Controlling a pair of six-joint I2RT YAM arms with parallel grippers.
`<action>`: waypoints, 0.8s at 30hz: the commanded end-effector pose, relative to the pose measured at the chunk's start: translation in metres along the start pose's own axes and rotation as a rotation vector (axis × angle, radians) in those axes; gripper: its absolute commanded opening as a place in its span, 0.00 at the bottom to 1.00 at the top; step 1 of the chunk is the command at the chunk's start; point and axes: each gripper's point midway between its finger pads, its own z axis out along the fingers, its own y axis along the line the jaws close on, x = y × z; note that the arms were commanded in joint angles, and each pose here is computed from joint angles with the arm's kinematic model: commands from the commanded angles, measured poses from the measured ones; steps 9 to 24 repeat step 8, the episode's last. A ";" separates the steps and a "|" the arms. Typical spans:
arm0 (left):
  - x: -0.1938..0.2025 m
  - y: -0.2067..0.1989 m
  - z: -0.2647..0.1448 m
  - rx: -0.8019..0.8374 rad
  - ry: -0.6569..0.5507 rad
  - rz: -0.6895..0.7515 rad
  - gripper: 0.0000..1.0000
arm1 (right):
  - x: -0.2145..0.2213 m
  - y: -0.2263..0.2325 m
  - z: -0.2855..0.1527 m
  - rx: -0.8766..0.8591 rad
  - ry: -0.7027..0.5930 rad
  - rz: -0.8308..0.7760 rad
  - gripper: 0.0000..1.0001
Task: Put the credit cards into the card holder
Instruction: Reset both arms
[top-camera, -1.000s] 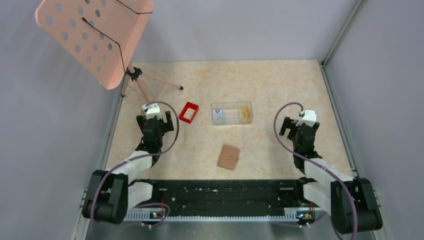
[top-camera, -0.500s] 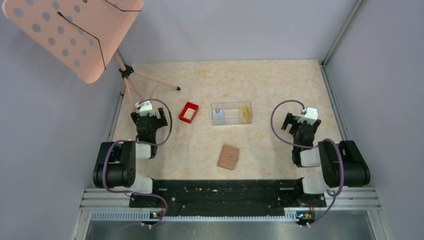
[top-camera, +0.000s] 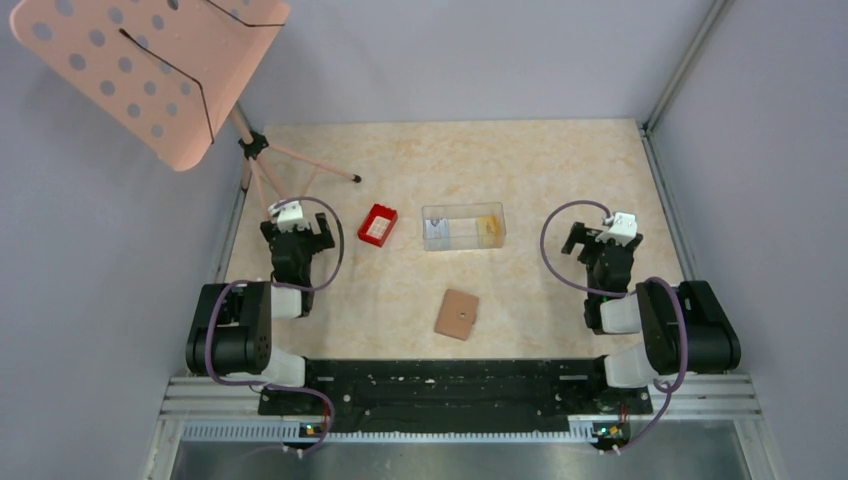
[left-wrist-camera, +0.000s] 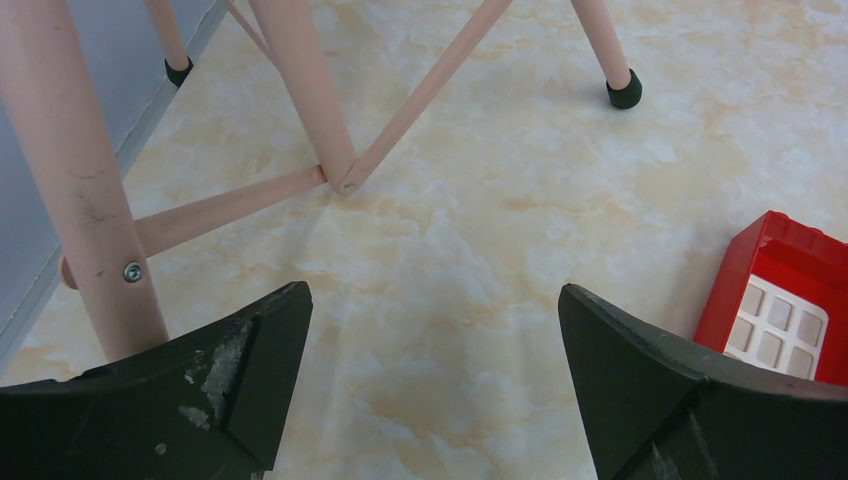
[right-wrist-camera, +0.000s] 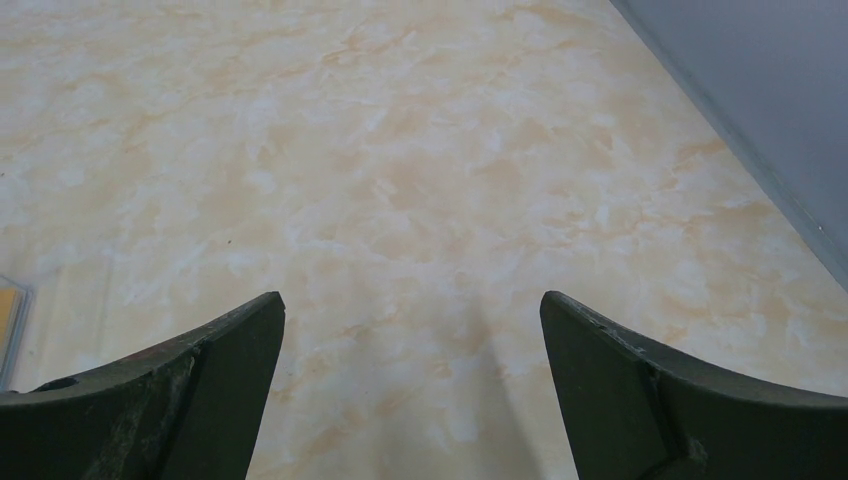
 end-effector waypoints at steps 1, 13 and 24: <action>-0.011 -0.001 0.000 0.011 -0.049 -0.004 0.99 | -0.018 0.002 0.004 -0.013 -0.066 0.011 0.99; -0.010 -0.001 0.000 0.009 -0.045 -0.005 0.99 | -0.018 0.002 0.004 -0.013 -0.066 0.011 0.99; -0.010 -0.001 0.000 0.009 -0.045 -0.005 0.99 | -0.018 0.002 0.004 -0.013 -0.066 0.011 0.99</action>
